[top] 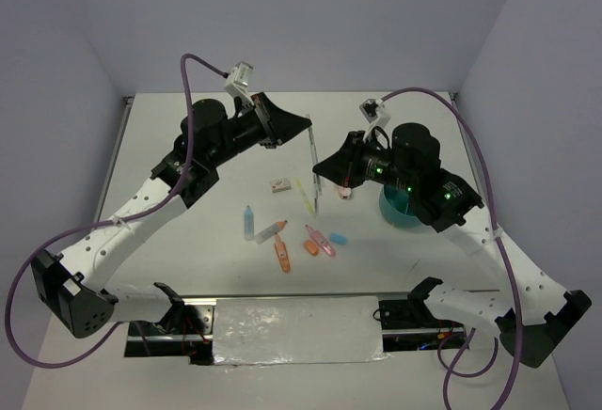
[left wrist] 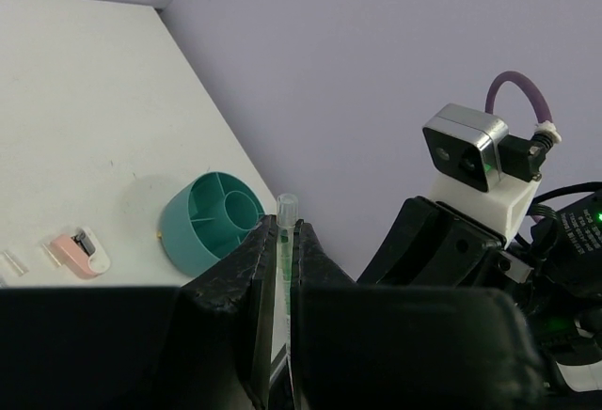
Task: Sort the stationery into containers
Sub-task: Close the pen cap on the pen.
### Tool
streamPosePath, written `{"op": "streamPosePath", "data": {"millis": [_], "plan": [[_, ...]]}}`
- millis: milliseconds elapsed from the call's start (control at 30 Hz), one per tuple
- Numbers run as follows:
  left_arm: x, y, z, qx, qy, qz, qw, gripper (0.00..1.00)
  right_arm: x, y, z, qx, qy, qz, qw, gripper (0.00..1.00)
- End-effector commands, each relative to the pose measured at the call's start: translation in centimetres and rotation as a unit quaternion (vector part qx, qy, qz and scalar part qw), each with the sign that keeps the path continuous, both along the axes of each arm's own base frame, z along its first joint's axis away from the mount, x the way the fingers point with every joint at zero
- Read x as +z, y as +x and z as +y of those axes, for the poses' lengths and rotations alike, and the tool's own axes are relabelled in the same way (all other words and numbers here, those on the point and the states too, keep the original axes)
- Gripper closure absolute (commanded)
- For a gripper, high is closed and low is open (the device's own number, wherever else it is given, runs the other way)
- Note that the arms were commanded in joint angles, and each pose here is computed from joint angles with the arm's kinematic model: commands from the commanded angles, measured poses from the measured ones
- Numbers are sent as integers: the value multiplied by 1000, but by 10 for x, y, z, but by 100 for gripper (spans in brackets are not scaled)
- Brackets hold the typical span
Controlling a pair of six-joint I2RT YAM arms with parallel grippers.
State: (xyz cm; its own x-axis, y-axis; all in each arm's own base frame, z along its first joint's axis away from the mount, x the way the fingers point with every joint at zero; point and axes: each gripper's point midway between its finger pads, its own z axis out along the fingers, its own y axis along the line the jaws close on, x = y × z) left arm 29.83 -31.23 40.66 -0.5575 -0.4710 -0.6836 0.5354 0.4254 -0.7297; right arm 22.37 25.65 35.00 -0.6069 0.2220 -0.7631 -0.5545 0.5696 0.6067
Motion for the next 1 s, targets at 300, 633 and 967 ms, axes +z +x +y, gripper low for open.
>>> {"op": "streamPosePath", "data": {"millis": [300,633,967], "plan": [[-26,-46,-12,-125,84,-11,989,100,104,21,-10,-21,83,-156,984,100],[-34,-47,-16,-115,28,56,991,100,104,16,-8,-3,84,-193,978,100],[-34,-56,-23,-139,-10,105,985,100,110,30,-20,-50,66,-218,972,100]]}}
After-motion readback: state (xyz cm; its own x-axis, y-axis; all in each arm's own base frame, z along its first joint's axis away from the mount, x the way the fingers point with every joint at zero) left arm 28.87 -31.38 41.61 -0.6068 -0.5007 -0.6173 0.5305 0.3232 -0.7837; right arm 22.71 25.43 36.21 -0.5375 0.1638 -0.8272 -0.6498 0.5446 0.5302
